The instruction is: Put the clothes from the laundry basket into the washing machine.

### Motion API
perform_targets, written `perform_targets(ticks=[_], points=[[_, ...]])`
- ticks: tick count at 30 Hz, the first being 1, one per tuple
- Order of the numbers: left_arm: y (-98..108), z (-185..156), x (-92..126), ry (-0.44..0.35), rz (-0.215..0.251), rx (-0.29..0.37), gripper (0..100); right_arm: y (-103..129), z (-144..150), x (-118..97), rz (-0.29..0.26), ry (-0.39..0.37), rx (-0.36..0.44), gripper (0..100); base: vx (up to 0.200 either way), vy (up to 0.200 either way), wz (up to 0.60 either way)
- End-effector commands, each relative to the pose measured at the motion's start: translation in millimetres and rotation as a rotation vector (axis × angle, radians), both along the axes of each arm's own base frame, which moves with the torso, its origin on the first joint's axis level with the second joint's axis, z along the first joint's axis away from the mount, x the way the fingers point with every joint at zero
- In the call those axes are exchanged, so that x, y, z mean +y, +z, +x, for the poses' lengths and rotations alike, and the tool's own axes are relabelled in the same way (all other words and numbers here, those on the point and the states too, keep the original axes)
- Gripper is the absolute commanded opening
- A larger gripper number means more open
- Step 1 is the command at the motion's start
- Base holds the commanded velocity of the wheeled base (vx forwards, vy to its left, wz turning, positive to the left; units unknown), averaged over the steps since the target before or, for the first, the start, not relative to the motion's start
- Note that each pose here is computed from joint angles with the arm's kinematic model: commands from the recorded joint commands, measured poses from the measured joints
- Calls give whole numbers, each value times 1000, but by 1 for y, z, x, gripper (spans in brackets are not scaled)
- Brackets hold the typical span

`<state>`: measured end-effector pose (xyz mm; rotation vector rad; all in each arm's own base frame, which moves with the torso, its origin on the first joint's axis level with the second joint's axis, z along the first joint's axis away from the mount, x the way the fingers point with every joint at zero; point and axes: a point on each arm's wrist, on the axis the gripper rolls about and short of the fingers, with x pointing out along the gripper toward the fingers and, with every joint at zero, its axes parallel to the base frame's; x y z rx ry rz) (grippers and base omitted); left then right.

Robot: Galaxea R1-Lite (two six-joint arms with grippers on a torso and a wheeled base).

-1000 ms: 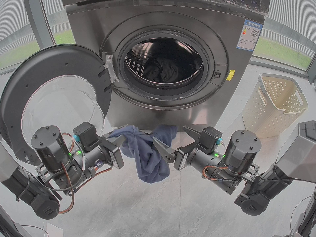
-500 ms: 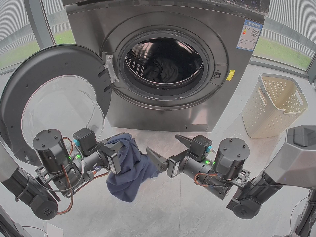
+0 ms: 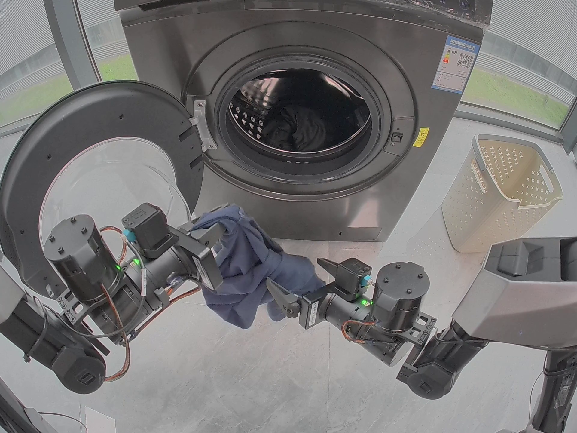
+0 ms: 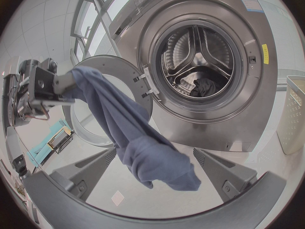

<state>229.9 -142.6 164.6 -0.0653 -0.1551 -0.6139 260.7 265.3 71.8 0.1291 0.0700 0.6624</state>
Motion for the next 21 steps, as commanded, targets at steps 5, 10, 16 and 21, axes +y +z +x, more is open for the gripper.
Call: perform_targets(ticks=[5, 10, 16, 21], points=[[10, 0, -1, -4, -28, -42, 0, -9, 18, 0, 4, -35, 2, 100, 0, 0, 0], [15, 0, -5, -21, -48, -75, 0, -16, 35, -9, 6, -83, 9, 100, 0, 0, 0], [22, 0, -7, -30, -72, -112, 0, -51, 50, -24, -50, -134, 72, 100, 0, 0, 0], [30, 4, -8, -24, -95, -137, 0, -68, 43, -26, -81, -128, 102, 100, 0, 0, 0]])
